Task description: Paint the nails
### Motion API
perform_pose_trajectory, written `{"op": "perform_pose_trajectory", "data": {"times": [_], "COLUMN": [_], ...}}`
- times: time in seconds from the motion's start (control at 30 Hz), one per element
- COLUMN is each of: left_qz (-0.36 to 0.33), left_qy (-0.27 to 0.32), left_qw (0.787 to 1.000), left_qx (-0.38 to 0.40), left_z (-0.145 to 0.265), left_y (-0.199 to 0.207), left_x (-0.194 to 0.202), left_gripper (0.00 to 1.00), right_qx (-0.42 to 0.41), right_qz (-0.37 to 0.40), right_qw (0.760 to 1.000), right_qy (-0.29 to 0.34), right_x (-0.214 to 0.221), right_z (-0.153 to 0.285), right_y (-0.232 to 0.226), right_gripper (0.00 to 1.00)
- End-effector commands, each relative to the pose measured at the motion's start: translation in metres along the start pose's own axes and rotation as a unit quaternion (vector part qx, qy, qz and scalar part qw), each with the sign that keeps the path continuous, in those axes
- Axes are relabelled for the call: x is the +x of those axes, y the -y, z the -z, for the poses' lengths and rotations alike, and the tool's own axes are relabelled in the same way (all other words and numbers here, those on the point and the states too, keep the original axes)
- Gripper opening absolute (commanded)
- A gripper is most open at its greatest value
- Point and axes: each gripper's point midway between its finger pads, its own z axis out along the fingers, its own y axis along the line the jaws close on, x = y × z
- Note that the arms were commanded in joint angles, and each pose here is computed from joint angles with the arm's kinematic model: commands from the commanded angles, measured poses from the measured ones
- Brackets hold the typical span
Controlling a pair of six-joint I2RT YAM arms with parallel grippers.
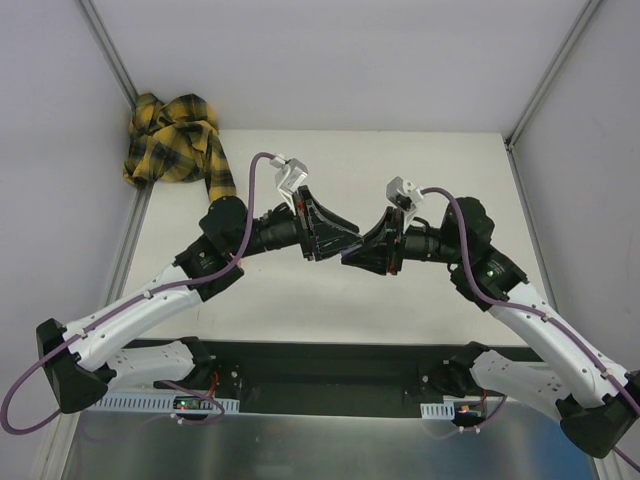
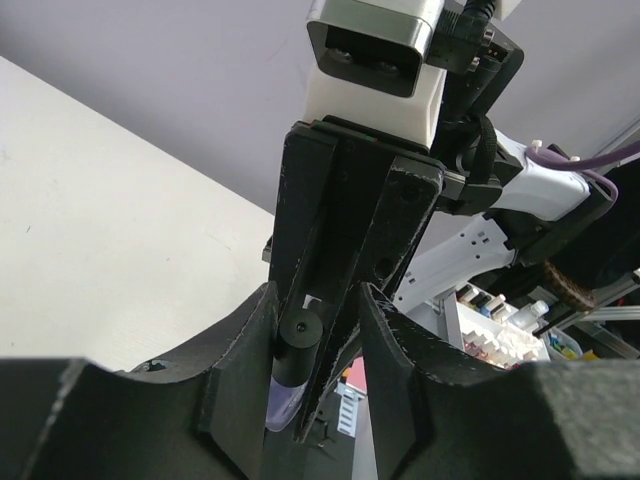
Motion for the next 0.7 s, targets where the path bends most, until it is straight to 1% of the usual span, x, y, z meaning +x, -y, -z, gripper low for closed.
{"op": "perform_pose_trajectory", "data": {"times": [0.0, 0.07, 0.1, 0.17, 0.2, 0.27, 0.3, 0.33, 0.37, 0.4, 0.43, 0.47, 0.5, 0.53, 0.57, 0.6, 0.67], "left_qz": [-0.017, -0.017, -0.014, -0.012, -0.002, 0.018, 0.031, 0.052, 0.071, 0.07, 0.068, 0.063, 0.064, 0.069, 0.068, 0.068, 0.072], "left_qy": [0.015, 0.016, 0.011, 0.019, 0.01, 0.018, 0.042, 0.045, 0.054, 0.092, 0.091, 0.1, 0.102, 0.102, 0.104, 0.101, 0.095], "left_qw": [0.999, 0.999, 0.999, 1.0, 1.0, 0.998, 0.994, 0.986, 0.98, 0.961, 0.955, 0.953, 0.946, 0.945, 0.946, 0.947, 0.949], "left_qx": [0.046, 0.038, 0.03, 0.006, -0.014, -0.051, -0.101, -0.152, -0.176, -0.25, -0.274, -0.278, -0.302, -0.304, -0.299, -0.297, -0.293], "left_z": [-0.001, -0.002, -0.002, -0.002, -0.002, -0.003, -0.003, 0.0, -0.002, 0.004, 0.005, 0.002, 0.002, 0.0, -0.001, -0.003, -0.004], "left_y": [0.026, 0.023, 0.02, 0.013, 0.005, -0.006, -0.024, -0.041, -0.039, -0.062, -0.066, -0.058, -0.066, -0.066, -0.063, -0.063, -0.062], "left_x": [-0.022, -0.023, -0.021, -0.026, -0.021, -0.024, -0.03, -0.025, -0.024, -0.033, -0.03, -0.038, -0.037, -0.038, -0.042, -0.042, -0.038], "left_gripper": [0.35, 0.3, 0.16, 0.05, 0.0, 0.0, 0.0, 0.0, 0.0, 0.0, 0.0, 0.0, 0.0, 0.0, 0.0, 0.0, 0.0], "right_qx": [-0.007, -0.005, -0.002, 0.006, 0.019, 0.048, 0.125, 0.203, 0.287, 0.374, 0.391, 0.395, 0.388, 0.383, 0.376, 0.35, 0.327], "right_qz": [0.042, 0.044, 0.045, 0.045, 0.045, 0.055, 0.064, 0.088, 0.143, 0.177, 0.196, 0.2, 0.195, 0.197, 0.2, 0.205, 0.206], "right_qw": [0.998, 0.998, 0.998, 0.997, 0.997, 0.996, 0.988, 0.973, 0.946, 0.908, 0.897, 0.893, 0.897, 0.9, 0.902, 0.912, 0.92], "right_qy": [0.049, 0.052, 0.052, 0.055, 0.059, 0.056, 0.068, 0.068, 0.052, 0.064, 0.064, 0.077, 0.078, 0.07, 0.068, 0.065, 0.068], "right_x": [-0.033, -0.035, -0.035, -0.036, -0.038, -0.037, -0.041, -0.043, -0.039, -0.043, -0.042, -0.049, -0.05, -0.048, -0.048, -0.046, -0.044], "right_z": [0.006, 0.007, 0.007, 0.008, 0.009, 0.009, 0.007, 0.012, 0.019, 0.027, 0.022, 0.019, 0.014, 0.008, 0.005, -0.001, -0.002], "right_y": [-0.009, -0.009, -0.008, -0.006, -0.002, 0.006, 0.024, 0.038, 0.054, 0.056, 0.058, 0.055, 0.054, 0.055, 0.053, 0.047, 0.042], "right_gripper": [0.0, 0.0, 0.0, 0.0, 0.0, 0.0, 0.0, 0.0, 0.0, 0.0, 0.0, 0.0, 0.0, 0.0, 0.0, 0.0, 0.0]}}
